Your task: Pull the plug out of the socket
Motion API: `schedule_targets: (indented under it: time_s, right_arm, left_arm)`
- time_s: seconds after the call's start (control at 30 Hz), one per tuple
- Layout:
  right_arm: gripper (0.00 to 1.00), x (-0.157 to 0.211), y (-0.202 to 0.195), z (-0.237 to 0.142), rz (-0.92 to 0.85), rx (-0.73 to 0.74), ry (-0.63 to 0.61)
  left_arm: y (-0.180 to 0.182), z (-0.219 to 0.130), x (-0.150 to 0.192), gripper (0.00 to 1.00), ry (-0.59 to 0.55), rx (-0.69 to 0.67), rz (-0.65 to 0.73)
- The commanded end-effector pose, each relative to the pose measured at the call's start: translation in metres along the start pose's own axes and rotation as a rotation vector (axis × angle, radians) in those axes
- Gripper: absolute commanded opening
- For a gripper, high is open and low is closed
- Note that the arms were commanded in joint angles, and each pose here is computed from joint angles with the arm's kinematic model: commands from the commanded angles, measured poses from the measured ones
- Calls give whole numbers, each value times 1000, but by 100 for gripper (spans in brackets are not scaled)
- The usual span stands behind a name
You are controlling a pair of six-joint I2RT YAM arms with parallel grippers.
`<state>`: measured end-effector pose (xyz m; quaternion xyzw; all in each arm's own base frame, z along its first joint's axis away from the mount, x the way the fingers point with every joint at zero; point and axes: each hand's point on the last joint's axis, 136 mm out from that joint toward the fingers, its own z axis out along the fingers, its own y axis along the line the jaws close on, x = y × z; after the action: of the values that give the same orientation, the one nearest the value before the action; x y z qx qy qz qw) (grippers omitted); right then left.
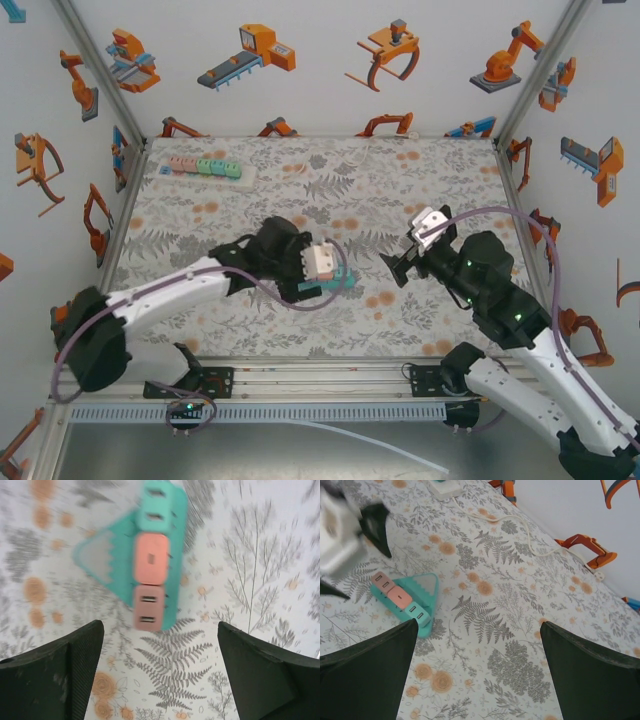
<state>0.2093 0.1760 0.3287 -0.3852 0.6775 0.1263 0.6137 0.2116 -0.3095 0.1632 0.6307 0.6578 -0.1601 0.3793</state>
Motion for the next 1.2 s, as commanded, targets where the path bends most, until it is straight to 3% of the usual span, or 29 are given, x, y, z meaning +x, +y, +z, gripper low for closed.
schedule_targets:
  time_s: [0.0,0.1,0.27,0.43,0.5,0.7,0.9,1.07,1.17]
  right_arm:
    - [99,-8,11,9,-154,-70,-27]
    - [99,10,32,29,-289,-180,-5]
    - [98,39,74,62,-406,-443,34]
    - [79,75,102,93,-403,-647,125]
    - [68,91,109,106,-387,-692,164]
    - [63,125,124,136,-353,-751,200]
    - [44,142,134,151,-319,-798,218]
    - [32,149,136,156,-316,-801,229]
    - [27,147,135,156,-320,-796,227]
  left_arm:
    - [46,-45,-50,85,-305,-92,-236]
    - [93,-66,-51,89,-388,-187,-458]
    - [146,-56,-26,89,-352,-250,-800]
    - [161,-22,-5,89,-331,-197,-1031]
    - [157,-5,1,89,-282,-141,-1065]
    - [136,33,34,90,-132,-58,-1106]
    - [114,54,59,87,-25,-14,-1114]
    - [87,77,61,81,58,98,-1130]
    - [76,87,68,77,110,95,-1129]
